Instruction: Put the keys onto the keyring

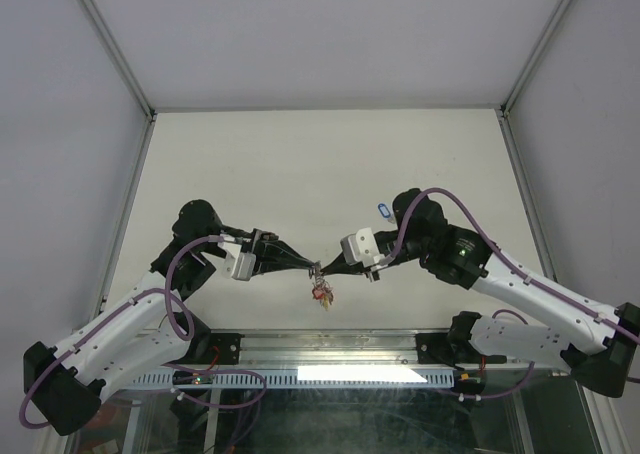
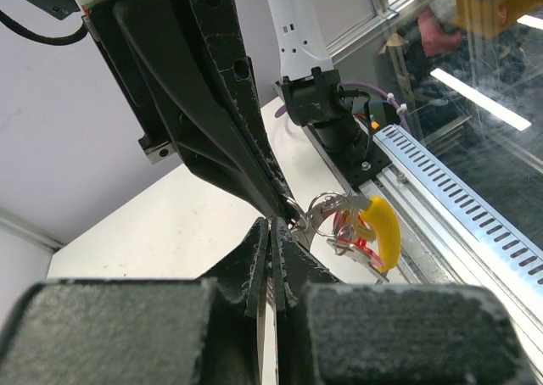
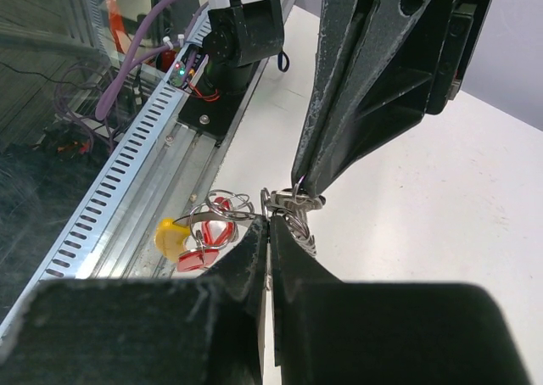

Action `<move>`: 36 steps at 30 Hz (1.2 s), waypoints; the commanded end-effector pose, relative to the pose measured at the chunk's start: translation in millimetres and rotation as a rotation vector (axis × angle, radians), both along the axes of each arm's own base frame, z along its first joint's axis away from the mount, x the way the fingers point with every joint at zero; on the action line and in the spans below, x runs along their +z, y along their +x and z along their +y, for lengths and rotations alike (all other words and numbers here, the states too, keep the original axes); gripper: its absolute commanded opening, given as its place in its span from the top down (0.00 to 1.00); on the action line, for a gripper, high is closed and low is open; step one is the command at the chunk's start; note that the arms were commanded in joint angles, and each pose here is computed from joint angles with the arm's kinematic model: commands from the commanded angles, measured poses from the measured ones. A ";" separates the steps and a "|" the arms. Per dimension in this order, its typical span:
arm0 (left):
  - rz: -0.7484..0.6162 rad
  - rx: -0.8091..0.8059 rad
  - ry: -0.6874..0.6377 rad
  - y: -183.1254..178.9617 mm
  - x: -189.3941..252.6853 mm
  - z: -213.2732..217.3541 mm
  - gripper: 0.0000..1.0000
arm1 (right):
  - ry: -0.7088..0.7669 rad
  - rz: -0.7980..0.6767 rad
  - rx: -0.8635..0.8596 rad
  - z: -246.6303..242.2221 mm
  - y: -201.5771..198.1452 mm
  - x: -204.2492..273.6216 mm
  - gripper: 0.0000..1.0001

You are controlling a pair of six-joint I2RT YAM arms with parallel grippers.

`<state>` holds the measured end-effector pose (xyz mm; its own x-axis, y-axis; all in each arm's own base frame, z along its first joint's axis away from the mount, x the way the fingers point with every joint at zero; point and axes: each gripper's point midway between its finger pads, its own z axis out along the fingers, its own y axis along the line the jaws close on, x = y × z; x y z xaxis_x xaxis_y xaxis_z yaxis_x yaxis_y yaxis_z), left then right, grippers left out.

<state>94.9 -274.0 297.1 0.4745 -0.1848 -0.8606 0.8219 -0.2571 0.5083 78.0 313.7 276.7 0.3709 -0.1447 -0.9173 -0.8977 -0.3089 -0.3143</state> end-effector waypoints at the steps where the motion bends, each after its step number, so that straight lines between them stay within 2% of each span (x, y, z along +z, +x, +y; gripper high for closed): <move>1: -0.057 -0.051 -0.030 -7.5 15.8 2.1 1.00 | 0.104 -0.066 0.011 9.4 3.5 32.4 1.00; 36: -0.054 -0.106 -0.014 -17.3 12.7 5.4 1.00 | 0.091 -0.025 0.001 12.3 10.9 27.0 1.00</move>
